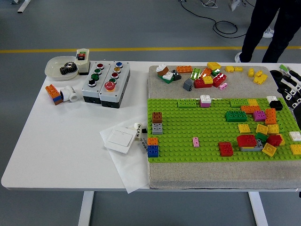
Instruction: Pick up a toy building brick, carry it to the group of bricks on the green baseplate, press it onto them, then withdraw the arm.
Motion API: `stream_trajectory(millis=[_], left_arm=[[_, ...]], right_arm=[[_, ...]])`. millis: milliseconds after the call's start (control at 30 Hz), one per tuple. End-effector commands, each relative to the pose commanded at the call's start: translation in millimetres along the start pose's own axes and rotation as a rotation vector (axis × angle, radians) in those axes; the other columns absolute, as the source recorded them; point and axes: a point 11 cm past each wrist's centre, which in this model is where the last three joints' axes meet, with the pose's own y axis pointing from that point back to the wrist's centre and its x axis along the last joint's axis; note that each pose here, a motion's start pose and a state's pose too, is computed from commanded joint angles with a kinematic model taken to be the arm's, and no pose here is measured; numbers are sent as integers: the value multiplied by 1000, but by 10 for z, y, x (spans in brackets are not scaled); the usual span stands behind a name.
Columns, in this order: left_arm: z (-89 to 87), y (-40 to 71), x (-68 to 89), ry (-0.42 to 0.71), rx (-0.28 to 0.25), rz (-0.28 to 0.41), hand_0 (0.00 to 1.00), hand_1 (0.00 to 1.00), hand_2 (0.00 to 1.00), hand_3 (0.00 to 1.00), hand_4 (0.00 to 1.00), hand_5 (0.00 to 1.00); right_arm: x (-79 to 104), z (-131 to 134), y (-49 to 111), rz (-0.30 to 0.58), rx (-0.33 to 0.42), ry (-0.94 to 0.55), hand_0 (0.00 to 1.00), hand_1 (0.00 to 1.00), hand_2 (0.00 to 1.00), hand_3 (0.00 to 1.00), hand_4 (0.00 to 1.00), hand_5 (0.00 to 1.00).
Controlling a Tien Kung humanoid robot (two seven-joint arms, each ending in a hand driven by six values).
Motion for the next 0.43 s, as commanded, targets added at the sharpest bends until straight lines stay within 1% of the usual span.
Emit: stream_trajectory(millis=[33,200,233,433], left_arm=[[-2,0,-6,0,2,-5,761,774,821,611,614,629],[1,1,-33,1,14,-33,761,774,821,611,614,629],[2,1,-43,5,17,-42,789,818,859,649,636,636],[8,2,-59,8,15,-45,789,818,859,649,636,636]], right_arm=[[0,-3,-2,0,1,0,806,771,783,792,998,937],[2,-17,-10,2,3,-2,806,771,783,792,998,937],[1,-22,-13,2,3,-1,804,768,779,789,998,935],[-10,-33,-17,-4,3,1,804,768,779,789,998,935]])
